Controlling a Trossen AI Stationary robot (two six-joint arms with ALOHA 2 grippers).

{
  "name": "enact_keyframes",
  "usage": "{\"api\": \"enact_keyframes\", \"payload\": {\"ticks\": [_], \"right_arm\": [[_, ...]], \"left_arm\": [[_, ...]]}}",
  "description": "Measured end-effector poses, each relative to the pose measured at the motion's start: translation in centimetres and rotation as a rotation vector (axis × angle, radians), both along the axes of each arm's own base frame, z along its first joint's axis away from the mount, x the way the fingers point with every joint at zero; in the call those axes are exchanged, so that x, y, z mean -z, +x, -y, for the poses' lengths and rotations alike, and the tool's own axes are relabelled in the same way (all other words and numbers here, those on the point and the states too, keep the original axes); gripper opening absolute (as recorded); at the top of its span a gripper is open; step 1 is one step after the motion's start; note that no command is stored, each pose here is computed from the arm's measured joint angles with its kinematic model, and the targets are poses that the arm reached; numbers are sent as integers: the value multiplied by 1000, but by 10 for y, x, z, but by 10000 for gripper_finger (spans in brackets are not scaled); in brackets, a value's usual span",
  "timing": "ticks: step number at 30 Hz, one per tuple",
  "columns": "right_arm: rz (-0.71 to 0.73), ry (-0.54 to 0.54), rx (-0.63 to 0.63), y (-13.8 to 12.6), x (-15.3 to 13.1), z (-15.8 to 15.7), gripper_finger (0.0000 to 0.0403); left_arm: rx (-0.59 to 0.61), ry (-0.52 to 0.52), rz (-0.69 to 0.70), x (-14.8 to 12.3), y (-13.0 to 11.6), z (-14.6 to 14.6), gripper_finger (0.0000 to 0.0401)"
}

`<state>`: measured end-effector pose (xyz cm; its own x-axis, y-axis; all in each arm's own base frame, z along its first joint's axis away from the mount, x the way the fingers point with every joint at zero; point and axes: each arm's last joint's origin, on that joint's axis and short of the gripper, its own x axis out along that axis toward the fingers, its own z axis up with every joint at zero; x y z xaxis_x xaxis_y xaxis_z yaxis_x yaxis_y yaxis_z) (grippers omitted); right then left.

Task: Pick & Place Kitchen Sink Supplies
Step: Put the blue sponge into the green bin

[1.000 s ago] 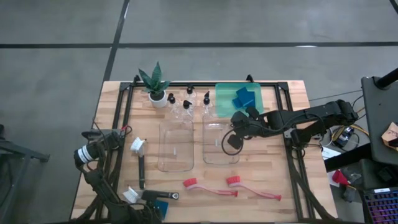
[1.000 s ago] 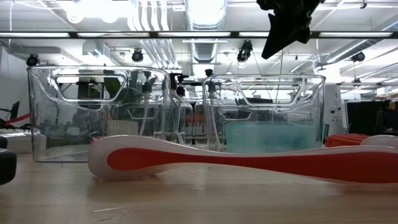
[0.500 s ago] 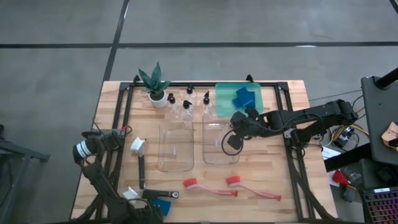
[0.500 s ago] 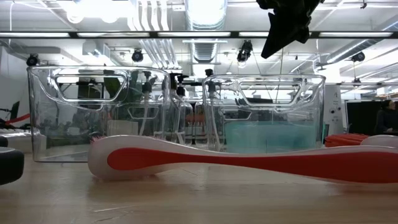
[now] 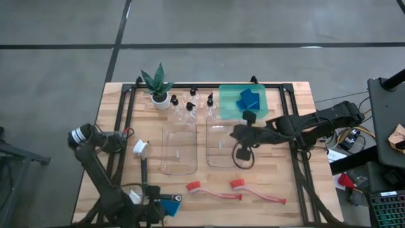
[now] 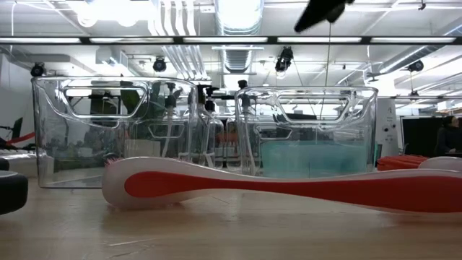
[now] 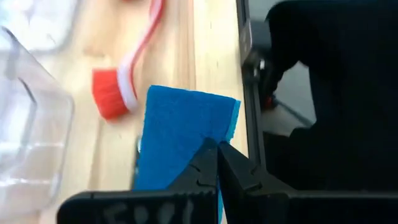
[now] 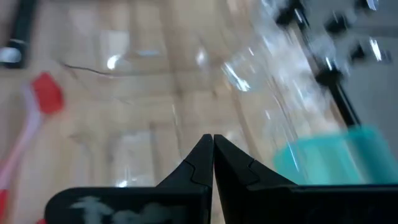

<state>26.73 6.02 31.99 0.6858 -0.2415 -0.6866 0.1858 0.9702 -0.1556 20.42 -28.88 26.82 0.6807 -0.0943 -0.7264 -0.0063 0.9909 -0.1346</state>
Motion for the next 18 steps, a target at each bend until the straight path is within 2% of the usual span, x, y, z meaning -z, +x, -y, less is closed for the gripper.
{"api": "enact_keyframes", "payload": {"ticks": [2,4,7,10,14,18], "right_arm": [[37,6,-42,1,-5,-9,8],[80,56,-73,2,-9,-15,9],[136,106,-182,5,-14,-26,9],[205,96,-301,7,-20,-38,14],[294,49,-415,11,-24,-56,45],[348,-22,-497,23,-19,-73,100]], "left_arm": [[-8,-9,33,-11,2,-8,0],[-28,-21,63,-22,4,-17,0],[-53,-33,94,-35,9,-31,0],[-76,-37,111,-43,16,-43,0],[-120,-49,120,-49,26,-58,0],[-142,-49,127,-55,35,-73,0]]}}
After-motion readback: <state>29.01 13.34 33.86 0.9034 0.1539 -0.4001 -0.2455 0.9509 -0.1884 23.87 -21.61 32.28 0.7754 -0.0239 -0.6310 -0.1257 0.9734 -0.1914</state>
